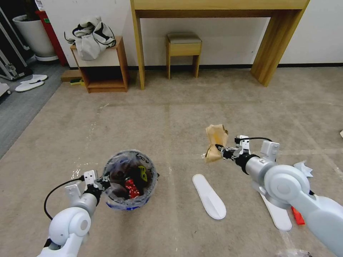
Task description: Pick up the trash bin and place the garbage on the floor into it.
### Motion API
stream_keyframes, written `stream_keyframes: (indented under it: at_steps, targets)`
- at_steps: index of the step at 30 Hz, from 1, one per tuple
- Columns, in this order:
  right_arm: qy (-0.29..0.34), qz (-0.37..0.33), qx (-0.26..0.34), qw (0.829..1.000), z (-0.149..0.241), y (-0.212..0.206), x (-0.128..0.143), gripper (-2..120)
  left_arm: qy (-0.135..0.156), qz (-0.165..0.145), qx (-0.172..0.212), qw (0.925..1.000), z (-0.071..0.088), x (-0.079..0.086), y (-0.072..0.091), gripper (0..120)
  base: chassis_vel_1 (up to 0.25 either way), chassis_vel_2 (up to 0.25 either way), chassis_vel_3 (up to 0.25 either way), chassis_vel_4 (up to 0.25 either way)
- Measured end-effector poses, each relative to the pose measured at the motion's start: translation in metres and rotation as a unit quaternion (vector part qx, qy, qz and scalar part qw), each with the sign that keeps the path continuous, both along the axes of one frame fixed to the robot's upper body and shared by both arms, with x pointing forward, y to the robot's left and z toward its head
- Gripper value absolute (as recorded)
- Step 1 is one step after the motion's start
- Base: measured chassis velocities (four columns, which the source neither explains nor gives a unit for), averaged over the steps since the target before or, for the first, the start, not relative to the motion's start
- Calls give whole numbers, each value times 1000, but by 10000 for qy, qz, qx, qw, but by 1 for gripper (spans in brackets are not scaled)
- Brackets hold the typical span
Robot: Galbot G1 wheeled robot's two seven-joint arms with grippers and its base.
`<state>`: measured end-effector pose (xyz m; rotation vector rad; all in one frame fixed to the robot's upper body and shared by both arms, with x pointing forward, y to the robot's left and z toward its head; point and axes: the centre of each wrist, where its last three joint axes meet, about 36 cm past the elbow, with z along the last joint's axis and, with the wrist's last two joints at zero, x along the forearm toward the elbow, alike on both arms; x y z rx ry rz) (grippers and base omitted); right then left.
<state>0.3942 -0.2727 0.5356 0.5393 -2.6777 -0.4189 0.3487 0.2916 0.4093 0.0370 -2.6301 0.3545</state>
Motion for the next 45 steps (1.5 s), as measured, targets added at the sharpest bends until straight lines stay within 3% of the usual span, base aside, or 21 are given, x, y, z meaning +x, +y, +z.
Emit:
stream_keyframes:
  at_steps: [5, 7, 13, 18, 26, 34, 45]
  targets:
    - [-516, 478, 321, 9970, 3, 3, -3, 2, 35, -106, -32, 9999, -2, -2, -10, 1, 0, 0, 0, 0]
    - [-1118, 1018, 581, 9868, 2, 8, -5, 2, 83, -188, -9, 9998, -2, -5, -16, 1, 0, 0, 0, 0]
    - [-1755, 1607, 549, 9697, -3, 17, -6, 2, 177, -313, -27, 9993, 0, -10, -23, 1, 0, 0, 0, 0]
    - [-2225, 2385, 361, 9446, -21, 24, -5, 2, 348, -465, -156, 9982, 1, -13, -35, 1, 0, 0, 0, 0]
    - [-2361, 3043, 99, 9228, -55, 36, -1, 2, 506, -617, -480, 9957, 12, -14, -48, 1, 0, 0, 0, 0]
    - [-2364, 3366, -199, 9113, -83, 42, 2, 2, 573, -700, -707, 9934, 23, -16, -54, 1, 0, 0, 0, 0]
    - [-2304, 3559, -492, 9044, -117, 53, 8, 2, 538, -840, -1167, 9881, 61, -26, -53, 1, 0, 0, 0, 0]
